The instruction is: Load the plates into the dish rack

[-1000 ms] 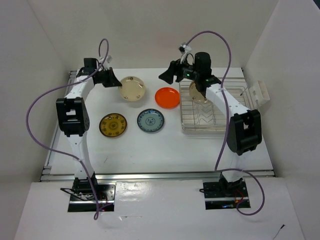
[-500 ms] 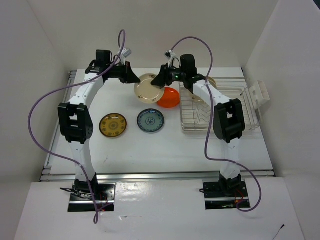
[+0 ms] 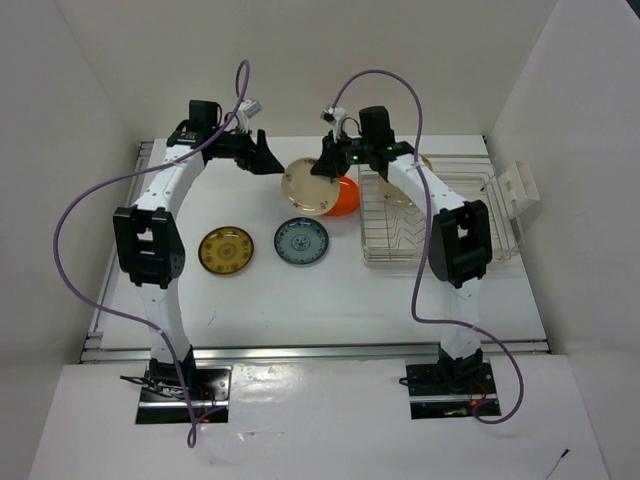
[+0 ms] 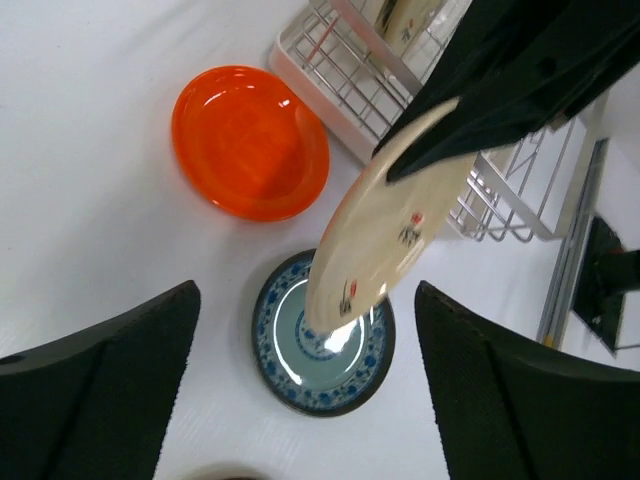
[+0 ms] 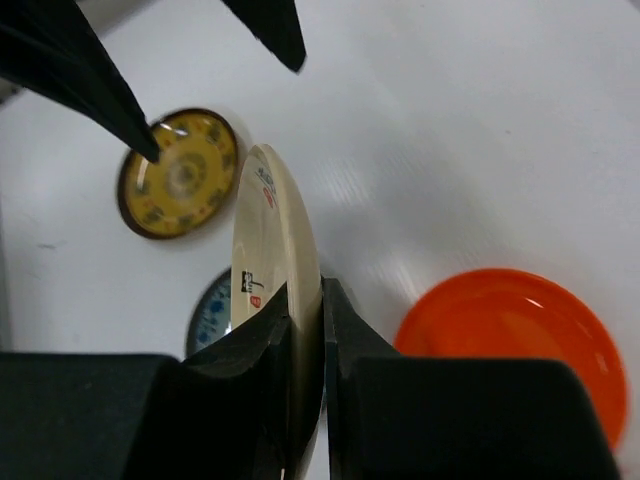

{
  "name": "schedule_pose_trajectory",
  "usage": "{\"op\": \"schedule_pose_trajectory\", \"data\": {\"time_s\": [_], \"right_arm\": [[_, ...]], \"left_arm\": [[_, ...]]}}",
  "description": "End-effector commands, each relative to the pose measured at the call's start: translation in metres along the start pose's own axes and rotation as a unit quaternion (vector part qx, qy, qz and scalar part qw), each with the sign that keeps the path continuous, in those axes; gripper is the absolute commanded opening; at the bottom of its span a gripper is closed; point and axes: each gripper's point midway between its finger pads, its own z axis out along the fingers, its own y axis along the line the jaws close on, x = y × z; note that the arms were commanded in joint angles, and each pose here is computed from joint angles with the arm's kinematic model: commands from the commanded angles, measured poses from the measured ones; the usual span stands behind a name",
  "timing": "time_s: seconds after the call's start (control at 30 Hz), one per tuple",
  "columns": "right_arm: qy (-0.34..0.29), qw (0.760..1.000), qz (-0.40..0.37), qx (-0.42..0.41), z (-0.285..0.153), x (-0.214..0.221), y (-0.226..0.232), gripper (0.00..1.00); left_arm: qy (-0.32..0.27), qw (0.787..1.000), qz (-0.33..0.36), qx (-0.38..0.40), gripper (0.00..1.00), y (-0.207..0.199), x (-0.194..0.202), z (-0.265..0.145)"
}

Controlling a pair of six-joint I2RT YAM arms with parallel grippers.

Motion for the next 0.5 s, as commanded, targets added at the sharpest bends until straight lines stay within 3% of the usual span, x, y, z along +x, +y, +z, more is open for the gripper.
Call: {"op": "schedule_pose_trajectory", "data": {"time_s": [0.0, 0.13, 0.17, 0.2, 0.27, 0.37, 0.47], "right_arm": [[-0.046, 0.979, -0.187, 0.073, -0.077, -0.094, 0.016, 0.00], [-0.094, 0.943, -0.286, 0.143, -0.165, -0.143, 0.023, 0.00], [-0.115, 0.918, -0.338, 0.171, -0.203, -0.166, 0.041, 0.00], [-0.108, 0.913, -0.351, 0.178, -0.210, -0.153, 0.042, 0.00], [-0.102, 0.868, -0.431, 0.224, -0.235, -0.159, 0.048, 0.00], [-0.054, 0.828, -0.479, 0.286, -0.262, -0.132, 0.045, 0.00], [0.025, 0.830, -0.467, 0.304, -0.267, -0.090, 0.028, 0.00]], "left_arm": [[-0.038, 0.998, 0.058, -0.011, 1.00, -0.023, -0.042, -0.039], [-0.062, 0.996, 0.062, -0.031, 1.00, -0.017, -0.050, -0.066], [-0.062, 0.996, 0.047, -0.042, 1.00, -0.007, -0.045, -0.070], [-0.066, 0.995, 0.053, -0.048, 1.00, -0.008, -0.047, -0.072], [-0.068, 0.995, 0.041, -0.066, 1.00, -0.002, -0.046, -0.077], [-0.069, 0.994, 0.026, -0.084, 1.00, 0.009, -0.041, -0.075], [-0.068, 0.994, 0.006, -0.089, 1.00, 0.020, -0.034, -0.068]]}}
